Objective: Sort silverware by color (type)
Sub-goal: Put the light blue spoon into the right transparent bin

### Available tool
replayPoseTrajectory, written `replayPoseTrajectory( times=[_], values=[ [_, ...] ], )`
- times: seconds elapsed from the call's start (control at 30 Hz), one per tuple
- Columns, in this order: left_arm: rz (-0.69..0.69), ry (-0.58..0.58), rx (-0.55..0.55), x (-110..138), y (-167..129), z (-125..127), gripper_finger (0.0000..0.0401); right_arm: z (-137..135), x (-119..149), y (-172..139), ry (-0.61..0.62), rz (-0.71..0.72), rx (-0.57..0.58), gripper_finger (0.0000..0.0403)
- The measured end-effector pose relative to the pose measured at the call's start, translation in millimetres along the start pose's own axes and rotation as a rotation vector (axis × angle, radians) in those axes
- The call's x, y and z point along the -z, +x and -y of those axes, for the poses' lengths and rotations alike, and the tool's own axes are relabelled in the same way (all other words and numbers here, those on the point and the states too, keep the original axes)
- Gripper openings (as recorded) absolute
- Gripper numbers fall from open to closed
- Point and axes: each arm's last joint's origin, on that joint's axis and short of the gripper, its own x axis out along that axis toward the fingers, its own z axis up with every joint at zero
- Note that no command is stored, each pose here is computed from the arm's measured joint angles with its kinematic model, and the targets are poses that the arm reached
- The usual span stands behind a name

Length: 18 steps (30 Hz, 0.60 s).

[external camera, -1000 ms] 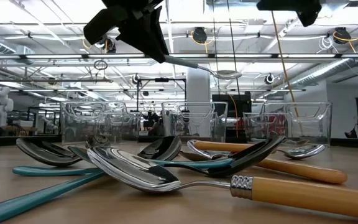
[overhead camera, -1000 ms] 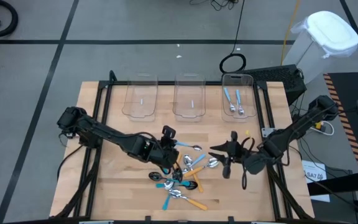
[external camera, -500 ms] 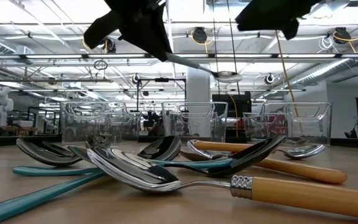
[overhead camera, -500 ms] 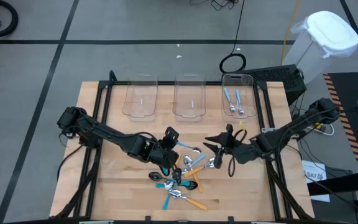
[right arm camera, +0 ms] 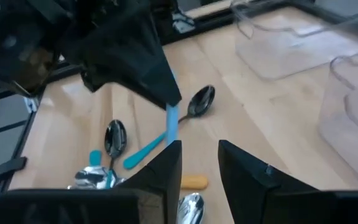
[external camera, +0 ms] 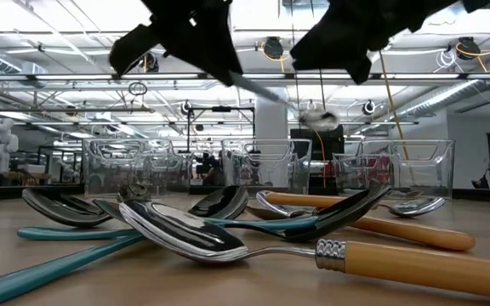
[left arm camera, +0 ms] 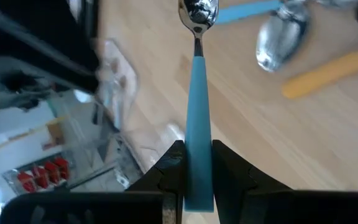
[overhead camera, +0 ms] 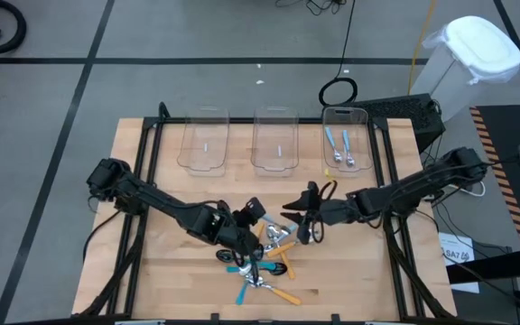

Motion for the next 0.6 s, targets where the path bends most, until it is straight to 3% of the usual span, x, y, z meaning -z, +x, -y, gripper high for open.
replayPoseTrajectory(
  times=[0.27, 0.47, 0.6],
  values=[
    [0.022, 0.01, -0.015, -3, 2, -2, 0.0052, 9, 3, 16, -0.003, -0.03, -0.009, 0.0145],
    [0.024, 0.013, -0.012, -4, 2, -1, 0.0052, 8, 1, 28, 0.005, -0.006, -0.126, 0.0174],
    [0.023, 0.022, -0.003, -5, 4, 1, 0.0052, 8, 4, 41, 0.006, -0.042, -0.136, 0.0178]
  ],
)
